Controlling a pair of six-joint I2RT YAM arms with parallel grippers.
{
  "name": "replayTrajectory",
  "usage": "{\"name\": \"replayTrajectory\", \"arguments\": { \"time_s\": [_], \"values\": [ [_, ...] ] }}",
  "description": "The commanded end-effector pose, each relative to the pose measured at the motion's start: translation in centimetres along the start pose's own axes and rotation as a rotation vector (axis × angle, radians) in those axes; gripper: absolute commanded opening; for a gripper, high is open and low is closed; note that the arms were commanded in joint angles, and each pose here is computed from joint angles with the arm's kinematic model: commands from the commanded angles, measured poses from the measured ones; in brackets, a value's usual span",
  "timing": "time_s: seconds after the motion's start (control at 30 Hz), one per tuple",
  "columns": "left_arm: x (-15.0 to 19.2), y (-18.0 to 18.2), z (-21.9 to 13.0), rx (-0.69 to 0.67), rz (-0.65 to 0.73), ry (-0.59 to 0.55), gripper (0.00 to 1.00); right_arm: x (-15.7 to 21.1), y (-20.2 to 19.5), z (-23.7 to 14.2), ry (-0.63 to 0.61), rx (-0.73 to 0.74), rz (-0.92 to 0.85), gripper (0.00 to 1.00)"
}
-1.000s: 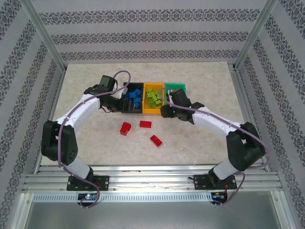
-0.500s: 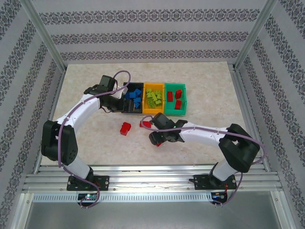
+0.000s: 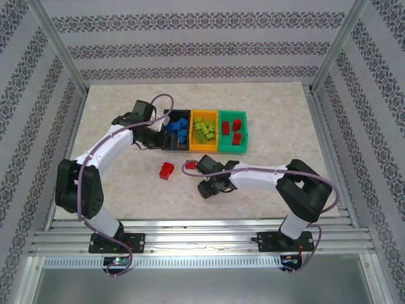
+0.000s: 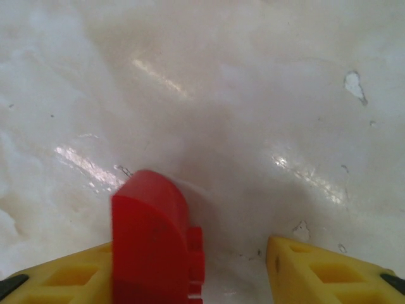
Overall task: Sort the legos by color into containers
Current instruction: Pick up the lego from the bottom-center of the table, then place the lego in the container.
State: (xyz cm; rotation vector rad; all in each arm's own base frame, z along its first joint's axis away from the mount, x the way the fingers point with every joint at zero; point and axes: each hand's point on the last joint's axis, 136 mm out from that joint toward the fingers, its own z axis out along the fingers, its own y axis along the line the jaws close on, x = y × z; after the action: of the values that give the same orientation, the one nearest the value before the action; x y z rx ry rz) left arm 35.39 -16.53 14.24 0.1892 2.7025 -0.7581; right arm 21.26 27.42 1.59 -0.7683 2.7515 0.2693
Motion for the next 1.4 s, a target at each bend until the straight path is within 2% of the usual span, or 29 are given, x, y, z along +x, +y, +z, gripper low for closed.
{"name": "replayTrajectory", "arguments": {
  "time_s": [0.0, 0.17, 0.3, 0.53, 0.83, 1.0, 1.13, 1.37],
  "values": [
    [-0.1, 0.1, -0.5, 0.004, 0.011, 0.013, 0.63, -0.8, 0.8, 0.1, -0.009, 0.000, -0.001, 0.51],
    [-0.1, 0.0, -0.6, 0.001, 0.014, 0.009, 0.63, -1.0, 1.0, 0.1, -0.015, -0.009, -0.001, 0.34],
    [-0.2, 0.1, -0.5, 0.001, 0.012, 0.010, 0.63, -1.1, 0.7, -0.6, -0.038, -0.004, 0.001, 0.26],
    [-0.2, 0.0, -0.5, 0.005, 0.011, 0.010, 0.63, -3.6, -1.6, -3.5, -0.180, -0.020, 0.097, 0.26],
    [-0.1, 0.2, -0.5, -0.003, 0.012, 0.014, 0.63, -9.2, -10.2, -6.2, -0.396, 0.027, 0.314, 0.27],
    [-0.2, 0.2, -0.6, -0.008, 0.017, 0.007, 0.63, -11.4, -14.6, -8.2, -0.455, 0.087, 0.366, 0.28],
    [-0.2, 0.2, -0.7, -0.012, 0.017, 0.008, 0.63, -12.6, -17.6, -8.4, -0.483, 0.095, 0.427, 0.28],
    [-0.2, 0.4, -0.7, -0.018, 0.018, 0.009, 0.63, -16.1, -18.8, -7.9, -0.524, 0.021, 0.471, 0.30]
  ]
}}
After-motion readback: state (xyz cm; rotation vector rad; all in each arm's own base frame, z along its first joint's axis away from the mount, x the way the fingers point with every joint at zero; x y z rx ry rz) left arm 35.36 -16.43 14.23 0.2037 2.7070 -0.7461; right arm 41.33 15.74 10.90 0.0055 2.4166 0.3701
